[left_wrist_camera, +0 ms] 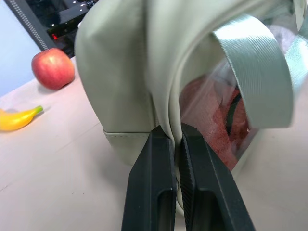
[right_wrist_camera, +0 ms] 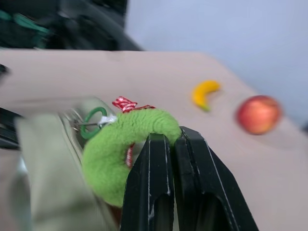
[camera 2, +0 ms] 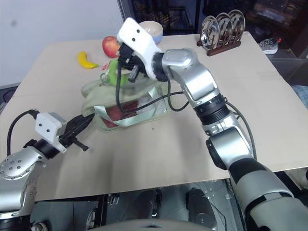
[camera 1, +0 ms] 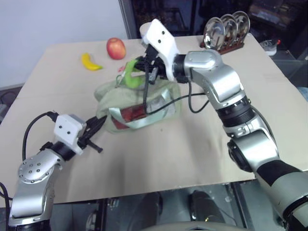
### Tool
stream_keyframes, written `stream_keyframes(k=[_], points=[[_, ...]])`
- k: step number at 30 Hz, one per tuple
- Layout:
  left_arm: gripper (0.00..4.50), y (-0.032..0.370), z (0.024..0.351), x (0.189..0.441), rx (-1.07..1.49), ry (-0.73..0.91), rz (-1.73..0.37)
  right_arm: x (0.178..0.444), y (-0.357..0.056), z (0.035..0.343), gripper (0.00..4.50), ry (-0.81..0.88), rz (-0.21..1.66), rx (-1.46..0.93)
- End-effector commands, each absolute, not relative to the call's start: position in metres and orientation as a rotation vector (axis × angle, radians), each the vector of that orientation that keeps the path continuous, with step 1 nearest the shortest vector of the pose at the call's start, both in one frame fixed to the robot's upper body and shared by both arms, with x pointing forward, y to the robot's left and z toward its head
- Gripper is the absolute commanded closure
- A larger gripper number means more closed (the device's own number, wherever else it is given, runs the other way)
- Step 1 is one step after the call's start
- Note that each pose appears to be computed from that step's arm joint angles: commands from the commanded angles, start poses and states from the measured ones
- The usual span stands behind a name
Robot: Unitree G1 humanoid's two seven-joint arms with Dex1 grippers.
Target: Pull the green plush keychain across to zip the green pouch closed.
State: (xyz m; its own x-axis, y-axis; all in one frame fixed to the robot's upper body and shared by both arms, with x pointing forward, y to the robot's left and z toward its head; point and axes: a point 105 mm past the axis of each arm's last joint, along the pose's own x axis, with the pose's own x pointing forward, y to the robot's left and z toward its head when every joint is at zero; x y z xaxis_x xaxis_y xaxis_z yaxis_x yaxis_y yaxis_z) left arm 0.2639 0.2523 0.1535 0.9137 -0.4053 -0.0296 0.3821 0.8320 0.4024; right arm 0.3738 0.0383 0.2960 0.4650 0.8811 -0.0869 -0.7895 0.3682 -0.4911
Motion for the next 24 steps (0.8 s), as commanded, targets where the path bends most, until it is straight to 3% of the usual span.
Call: stream_keyframes(k=[1,8,14,19,22,24], points=[[4.5,0.269,0.129,0.261,0.396,0.062,-0.359,0.386,0.004,0.339,4.43,-0.341,0.913,-0.543],[4.5,0.272,0.128,0.261,0.379,0.06,-0.334,0.428,-0.074,0.318,4.43,-0.24,0.629,-0.514],[4.5,0.274,0.128,0.266,0.368,0.055,-0.314,0.454,-0.129,0.236,4.43,-0.038,0.446,-0.449],[4.5,0.28,0.13,0.269,0.343,0.043,-0.275,0.453,-0.148,0.172,4.43,0.113,0.39,-0.404],[4.5,0.28,0.13,0.271,0.329,0.037,-0.27,0.448,-0.148,0.123,4.43,0.214,0.388,-0.408],[4.5,0.279,0.13,0.271,0.319,0.035,-0.27,0.444,-0.141,0.107,4.43,0.231,0.398,-0.377]])
